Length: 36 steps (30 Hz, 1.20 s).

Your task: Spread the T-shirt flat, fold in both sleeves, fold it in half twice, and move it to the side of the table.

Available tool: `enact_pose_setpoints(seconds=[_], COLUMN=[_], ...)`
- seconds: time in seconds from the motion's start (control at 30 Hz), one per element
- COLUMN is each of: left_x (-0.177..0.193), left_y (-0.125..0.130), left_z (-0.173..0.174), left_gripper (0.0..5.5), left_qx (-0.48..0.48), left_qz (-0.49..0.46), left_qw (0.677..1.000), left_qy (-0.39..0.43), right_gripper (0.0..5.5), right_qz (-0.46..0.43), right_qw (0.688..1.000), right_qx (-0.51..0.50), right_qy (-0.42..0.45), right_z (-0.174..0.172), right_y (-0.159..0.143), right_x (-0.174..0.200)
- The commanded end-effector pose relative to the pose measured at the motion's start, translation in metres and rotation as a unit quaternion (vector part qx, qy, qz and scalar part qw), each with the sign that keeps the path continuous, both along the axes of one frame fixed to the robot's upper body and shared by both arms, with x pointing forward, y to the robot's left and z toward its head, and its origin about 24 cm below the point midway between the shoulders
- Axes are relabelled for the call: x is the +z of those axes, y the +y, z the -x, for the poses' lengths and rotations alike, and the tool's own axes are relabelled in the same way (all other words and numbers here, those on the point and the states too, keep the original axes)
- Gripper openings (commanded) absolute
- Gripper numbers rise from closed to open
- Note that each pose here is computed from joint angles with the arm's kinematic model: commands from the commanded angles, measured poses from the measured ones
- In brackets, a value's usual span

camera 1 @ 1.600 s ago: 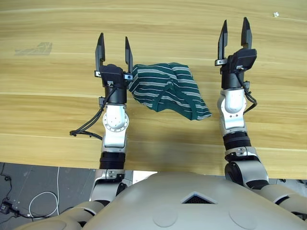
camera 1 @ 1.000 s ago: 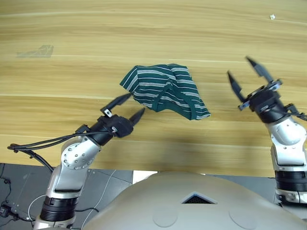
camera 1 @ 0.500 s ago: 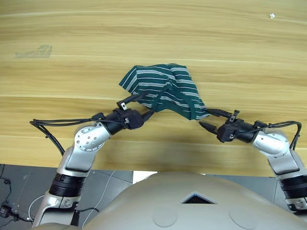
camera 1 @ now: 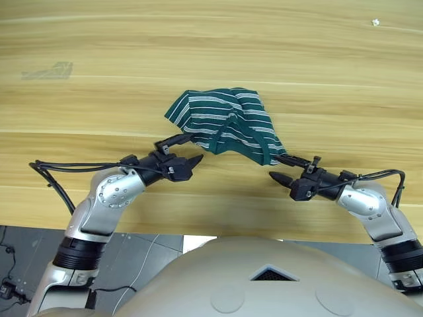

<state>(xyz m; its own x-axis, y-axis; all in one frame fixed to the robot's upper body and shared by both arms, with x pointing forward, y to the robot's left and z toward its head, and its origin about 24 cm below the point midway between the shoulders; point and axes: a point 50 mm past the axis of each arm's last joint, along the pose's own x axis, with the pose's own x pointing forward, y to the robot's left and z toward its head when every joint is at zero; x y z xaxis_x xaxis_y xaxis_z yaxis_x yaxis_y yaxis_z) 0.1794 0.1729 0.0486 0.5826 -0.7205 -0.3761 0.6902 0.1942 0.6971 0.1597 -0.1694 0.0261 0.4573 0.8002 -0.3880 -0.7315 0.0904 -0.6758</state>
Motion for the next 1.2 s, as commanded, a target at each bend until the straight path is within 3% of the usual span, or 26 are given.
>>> enact_pose_setpoints(seconds=[0.03, 0.3, 0.73, 0.97, 1.2], left_x=[-0.004, -0.028, -0.021, -0.042, -0.049], left_y=[-0.006, -0.005, -0.013, -0.014, -0.010], left_z=[0.003, 0.017, -0.004, -0.007, -0.008], left_gripper=[2.85, 2.85, 2.85, 2.85, 1.90], left_qx=[-0.014, -0.023, 0.011, 0.010, 0.018], left_qz=[0.005, -0.014, 0.019, -0.014, -0.015], left_qw=[1.000, 0.999, 0.998, 0.999, 0.999], left_qy=[-0.004, 0.039, -0.054, -0.043, -0.034], right_gripper=[2.32, 2.32, 2.32, 2.32, 1.07], right_qz=[0.004, 0.030, 0.026, 0.021, 0.017], right_qw=[1.000, 0.999, 0.998, 0.998, 0.998], right_qx=[0.003, 0.010, -0.007, -0.018, -0.022], right_qy=[-0.006, -0.023, -0.052, -0.054, -0.060], right_z=[0.000, 0.000, -0.012, -0.013, -0.014], right_y=[0.001, 0.003, 0.005, 0.006, 0.007], right_x=[-0.002, -0.011, -0.010, -0.011, -0.010])
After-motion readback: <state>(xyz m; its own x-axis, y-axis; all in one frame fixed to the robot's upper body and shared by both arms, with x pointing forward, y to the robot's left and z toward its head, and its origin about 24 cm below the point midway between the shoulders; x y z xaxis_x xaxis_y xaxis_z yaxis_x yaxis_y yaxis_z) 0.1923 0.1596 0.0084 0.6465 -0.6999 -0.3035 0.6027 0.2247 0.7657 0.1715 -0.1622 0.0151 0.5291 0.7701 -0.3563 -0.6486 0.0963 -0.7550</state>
